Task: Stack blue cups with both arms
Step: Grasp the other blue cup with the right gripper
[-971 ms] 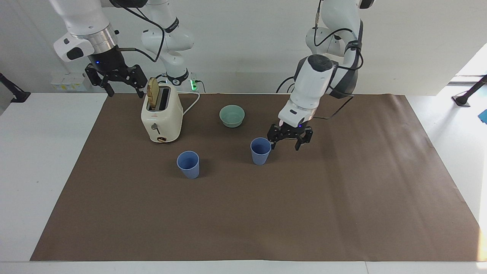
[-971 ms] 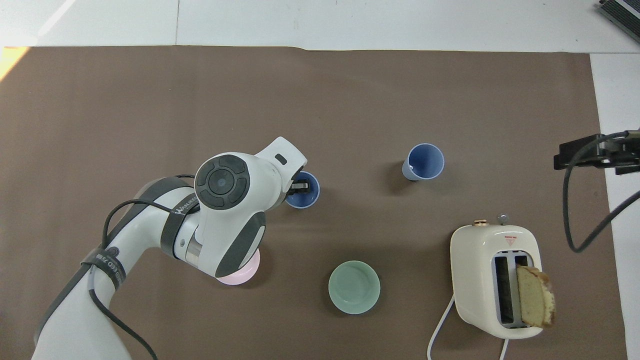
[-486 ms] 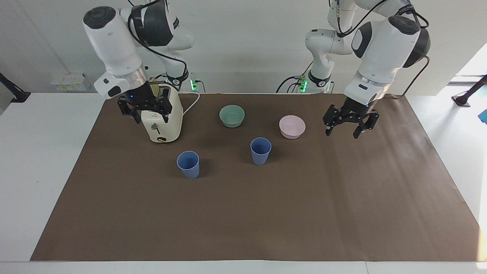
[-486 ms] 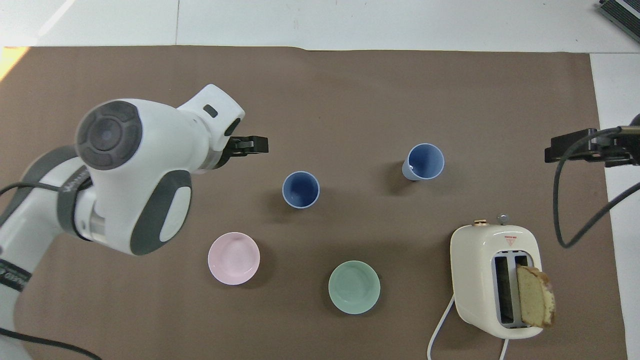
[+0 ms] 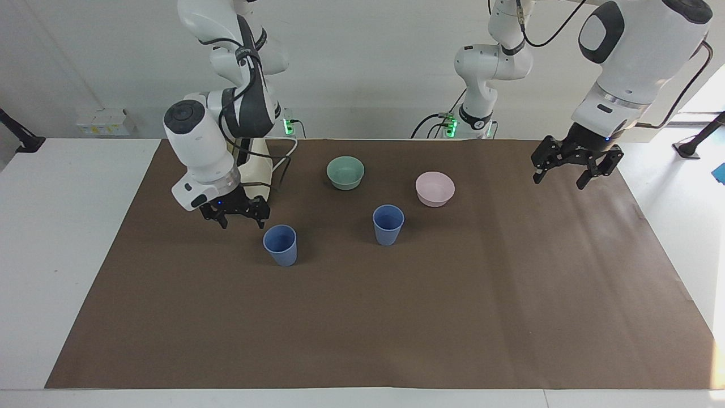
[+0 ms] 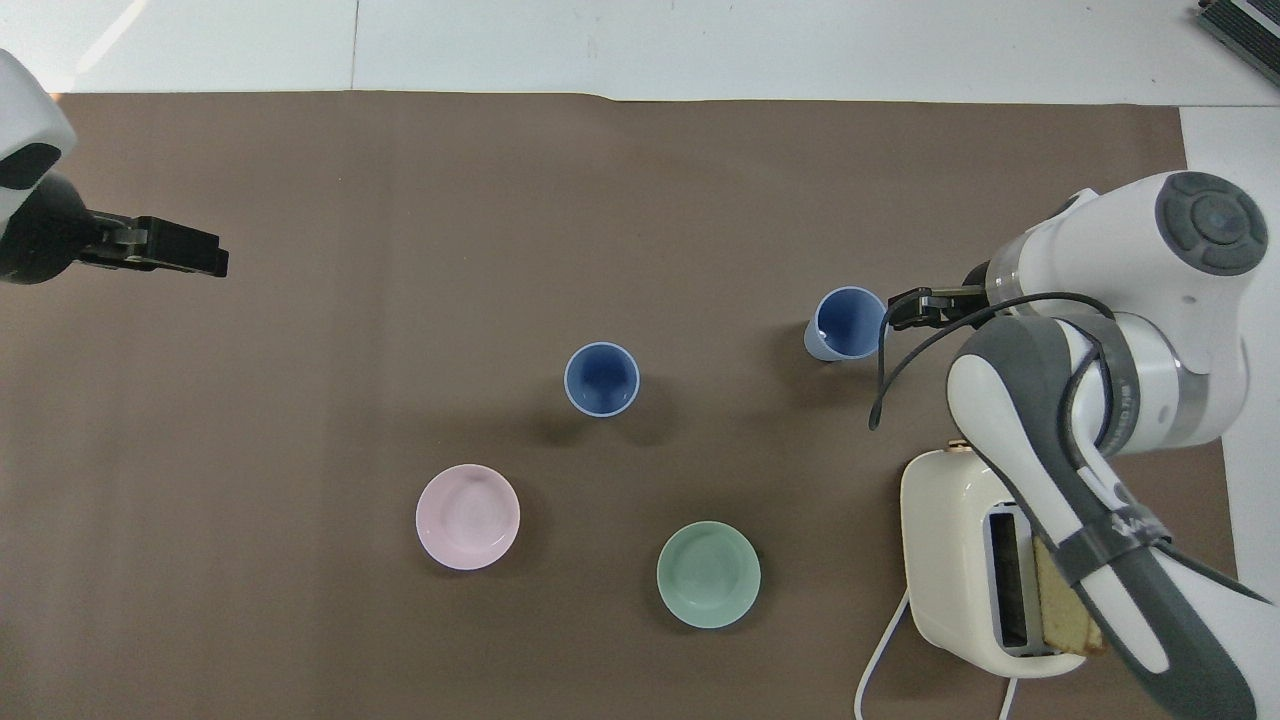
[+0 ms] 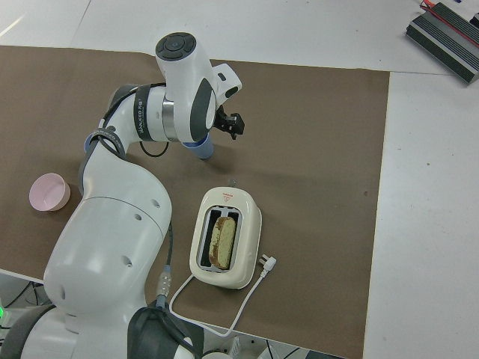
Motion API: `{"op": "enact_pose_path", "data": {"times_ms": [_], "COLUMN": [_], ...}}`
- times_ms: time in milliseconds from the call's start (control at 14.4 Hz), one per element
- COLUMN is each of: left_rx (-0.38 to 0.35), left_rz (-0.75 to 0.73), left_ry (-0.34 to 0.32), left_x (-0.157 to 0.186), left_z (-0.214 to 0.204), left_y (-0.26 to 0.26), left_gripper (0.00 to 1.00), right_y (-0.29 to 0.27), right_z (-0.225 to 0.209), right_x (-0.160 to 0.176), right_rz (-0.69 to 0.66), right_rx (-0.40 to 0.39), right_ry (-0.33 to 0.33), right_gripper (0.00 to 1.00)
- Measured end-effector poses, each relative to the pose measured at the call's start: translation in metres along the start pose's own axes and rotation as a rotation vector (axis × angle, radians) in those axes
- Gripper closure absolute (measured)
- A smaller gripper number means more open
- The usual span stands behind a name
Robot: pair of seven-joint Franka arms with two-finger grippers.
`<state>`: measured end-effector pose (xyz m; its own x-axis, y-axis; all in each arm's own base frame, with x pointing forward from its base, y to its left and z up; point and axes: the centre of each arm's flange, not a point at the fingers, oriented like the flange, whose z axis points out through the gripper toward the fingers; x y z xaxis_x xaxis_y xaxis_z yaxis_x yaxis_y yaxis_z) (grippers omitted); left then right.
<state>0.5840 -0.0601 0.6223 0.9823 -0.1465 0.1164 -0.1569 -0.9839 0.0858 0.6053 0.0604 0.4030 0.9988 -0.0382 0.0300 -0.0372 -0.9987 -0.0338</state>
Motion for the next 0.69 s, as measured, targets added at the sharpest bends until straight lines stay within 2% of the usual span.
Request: {"op": "enact_pose_path", "data": {"times_ms": [139, 416, 555, 694], "left_rx": [-0.002, 0.006, 0.016, 0.018], "left_rz": [0.011, 0.016, 0.013, 0.008], "left_ry": [-0.031, -0.112, -0.126, -0.126], "left_x": [-0.008, -0.022, -0.025, -0.026], "left_z": [-0.006, -0.008, -0.008, -0.009], "left_y": [-0.002, -0.002, -0.004, -0.008], "left_gripper": [0.0, 0.0, 0.0, 0.0], "right_y": [-0.005, -0.019, -0.023, -0.027], "right_z": [0.02, 0.034, 0.039, 0.048], "right_x": [0.004, 0.005, 0.004, 0.003], "right_rz": [-0.007, -0.023, -0.03, -0.037], "right_rx": [-0.002, -0.003, -0.003, -0.006], "right_ry": [0.001, 0.002, -0.003, -0.015], "right_gripper": [0.0, 0.0, 0.0, 0.08]}}
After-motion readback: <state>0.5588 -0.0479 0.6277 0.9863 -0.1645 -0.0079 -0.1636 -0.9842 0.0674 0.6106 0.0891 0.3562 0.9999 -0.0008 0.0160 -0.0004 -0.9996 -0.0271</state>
